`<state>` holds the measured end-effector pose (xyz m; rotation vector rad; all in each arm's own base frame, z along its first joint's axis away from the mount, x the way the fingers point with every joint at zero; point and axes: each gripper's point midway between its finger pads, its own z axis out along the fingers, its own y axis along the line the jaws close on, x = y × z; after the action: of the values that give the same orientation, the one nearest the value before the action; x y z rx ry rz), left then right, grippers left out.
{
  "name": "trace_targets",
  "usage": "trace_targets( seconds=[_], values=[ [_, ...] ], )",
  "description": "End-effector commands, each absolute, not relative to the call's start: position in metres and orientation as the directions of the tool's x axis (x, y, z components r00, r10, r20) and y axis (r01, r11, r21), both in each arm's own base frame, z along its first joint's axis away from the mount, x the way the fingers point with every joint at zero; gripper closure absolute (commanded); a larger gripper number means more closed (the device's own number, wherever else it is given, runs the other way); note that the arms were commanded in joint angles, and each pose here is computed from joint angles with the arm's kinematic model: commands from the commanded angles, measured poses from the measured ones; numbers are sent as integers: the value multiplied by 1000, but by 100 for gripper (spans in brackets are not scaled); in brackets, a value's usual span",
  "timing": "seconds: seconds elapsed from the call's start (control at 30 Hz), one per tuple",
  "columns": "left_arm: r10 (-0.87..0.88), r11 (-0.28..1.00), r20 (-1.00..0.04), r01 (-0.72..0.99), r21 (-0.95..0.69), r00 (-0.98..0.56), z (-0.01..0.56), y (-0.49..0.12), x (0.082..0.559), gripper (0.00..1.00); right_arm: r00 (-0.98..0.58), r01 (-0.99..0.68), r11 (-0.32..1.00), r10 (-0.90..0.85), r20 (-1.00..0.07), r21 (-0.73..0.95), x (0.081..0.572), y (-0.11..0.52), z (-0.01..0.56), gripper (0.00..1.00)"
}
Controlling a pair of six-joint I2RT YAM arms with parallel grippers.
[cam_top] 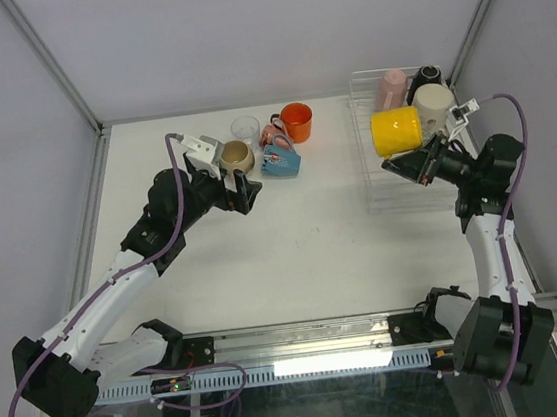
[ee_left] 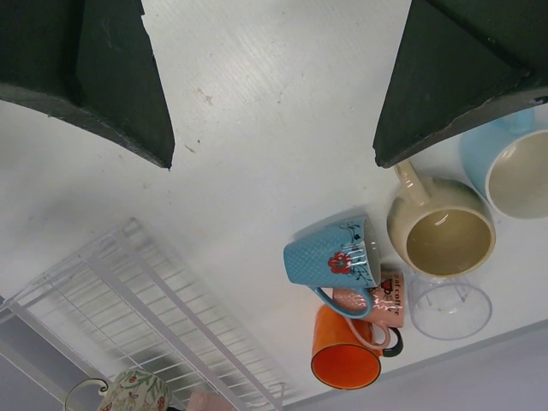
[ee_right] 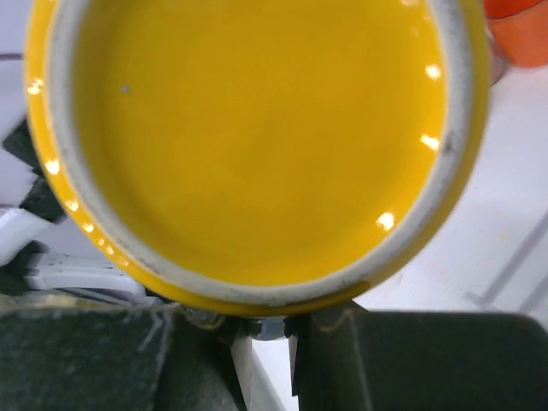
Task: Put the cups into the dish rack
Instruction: Turn the cup upside down in the dish rack.
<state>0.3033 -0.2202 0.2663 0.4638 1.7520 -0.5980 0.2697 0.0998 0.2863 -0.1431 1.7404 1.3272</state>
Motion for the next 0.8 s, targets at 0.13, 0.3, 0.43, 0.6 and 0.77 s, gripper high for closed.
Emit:
trace_targets(
  seconds=[0.13,0.3,0.43,0.6,0.77],
  values=[
    [-15,807,-985,580,-112,-170,288,-210,305,1,-159,-648,741,96,-983,177,337,54,296,100],
    [-14,809,-986,577,-108,-165,288,-209,305,1,-178,-617,769,70,-982,167,357,45,287,100],
    [-10,810,-986,577,-104,-164,288,-208,306,1,-191,-593,791,45,-981,152,376,43,280,100],
    [-1,813,-986,574,-98,-166,285,-208,307,1,-227,-560,822,-32,-973,104,410,49,265,100],
    [6,819,-987,567,-89,-163,284,-207,308,1,-285,-533,841,-70,-956,97,440,57,252,100]
  ],
)
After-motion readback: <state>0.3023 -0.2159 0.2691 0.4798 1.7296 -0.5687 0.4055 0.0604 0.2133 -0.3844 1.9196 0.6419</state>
